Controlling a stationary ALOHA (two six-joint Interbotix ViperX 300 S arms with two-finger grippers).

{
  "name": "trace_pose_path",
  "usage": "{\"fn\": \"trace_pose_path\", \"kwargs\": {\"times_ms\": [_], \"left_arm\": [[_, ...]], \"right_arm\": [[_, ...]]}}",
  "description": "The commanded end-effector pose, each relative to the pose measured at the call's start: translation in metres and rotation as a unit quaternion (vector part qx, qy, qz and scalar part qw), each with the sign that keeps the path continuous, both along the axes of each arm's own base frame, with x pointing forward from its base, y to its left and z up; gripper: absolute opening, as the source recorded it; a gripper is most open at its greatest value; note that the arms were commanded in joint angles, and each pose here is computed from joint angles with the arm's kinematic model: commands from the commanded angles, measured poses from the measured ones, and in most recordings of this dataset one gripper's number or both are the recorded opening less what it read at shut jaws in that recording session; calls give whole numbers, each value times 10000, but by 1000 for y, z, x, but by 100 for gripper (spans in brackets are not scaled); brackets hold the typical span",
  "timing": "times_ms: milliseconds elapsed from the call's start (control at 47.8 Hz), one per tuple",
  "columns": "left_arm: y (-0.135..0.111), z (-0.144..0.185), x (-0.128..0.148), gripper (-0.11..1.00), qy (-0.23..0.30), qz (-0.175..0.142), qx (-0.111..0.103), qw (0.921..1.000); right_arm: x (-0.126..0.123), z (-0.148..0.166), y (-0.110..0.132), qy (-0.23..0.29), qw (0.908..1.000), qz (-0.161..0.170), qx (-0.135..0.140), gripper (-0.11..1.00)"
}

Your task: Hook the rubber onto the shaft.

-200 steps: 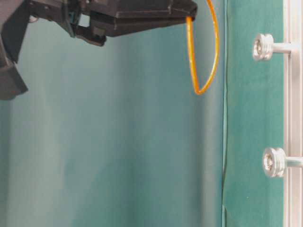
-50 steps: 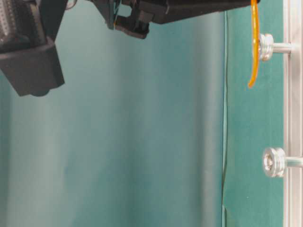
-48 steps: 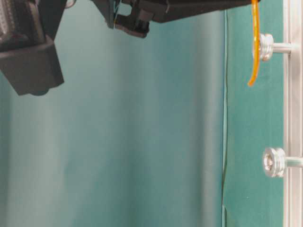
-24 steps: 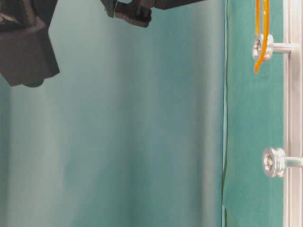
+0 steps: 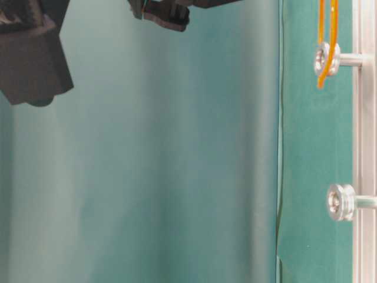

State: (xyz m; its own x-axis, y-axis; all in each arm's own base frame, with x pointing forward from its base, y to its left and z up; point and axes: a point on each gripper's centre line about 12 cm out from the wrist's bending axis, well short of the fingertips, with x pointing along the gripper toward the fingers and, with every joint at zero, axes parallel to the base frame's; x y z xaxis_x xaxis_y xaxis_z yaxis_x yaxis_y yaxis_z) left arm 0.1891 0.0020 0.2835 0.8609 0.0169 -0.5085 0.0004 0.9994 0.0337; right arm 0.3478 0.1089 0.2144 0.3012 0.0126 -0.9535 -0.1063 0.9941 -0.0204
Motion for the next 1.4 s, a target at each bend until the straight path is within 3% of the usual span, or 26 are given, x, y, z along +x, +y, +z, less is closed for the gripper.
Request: {"fn": "trace_pose_path", "kwargs": {"times_ms": [0, 293, 481, 836, 1045, 1380], "left_arm": [[0, 12, 3, 0, -146, 3, 9, 9999], [0, 12, 4, 0, -169, 2, 9, 9999], [0, 13, 3, 0, -177, 2, 9, 9998], [0, 16, 4, 0, -207, 2, 1, 9998], [0, 19, 4, 0, -261, 2, 9, 9997], [0, 23, 5, 0, -307, 2, 1, 9995]], "right_arm": [[3, 13, 5, -197, 9998, 8, 98, 7], [15, 14, 9, -228, 9964, -731, 367, 7], [29, 17, 13, -279, 9885, -1354, 613, 7], [54, 22, 7, -418, 9548, -2717, 1135, 7], [68, 26, 1, -634, 9375, -3121, 1406, 7], [75, 26, -7, -663, 9136, -3672, 1616, 7]]}}
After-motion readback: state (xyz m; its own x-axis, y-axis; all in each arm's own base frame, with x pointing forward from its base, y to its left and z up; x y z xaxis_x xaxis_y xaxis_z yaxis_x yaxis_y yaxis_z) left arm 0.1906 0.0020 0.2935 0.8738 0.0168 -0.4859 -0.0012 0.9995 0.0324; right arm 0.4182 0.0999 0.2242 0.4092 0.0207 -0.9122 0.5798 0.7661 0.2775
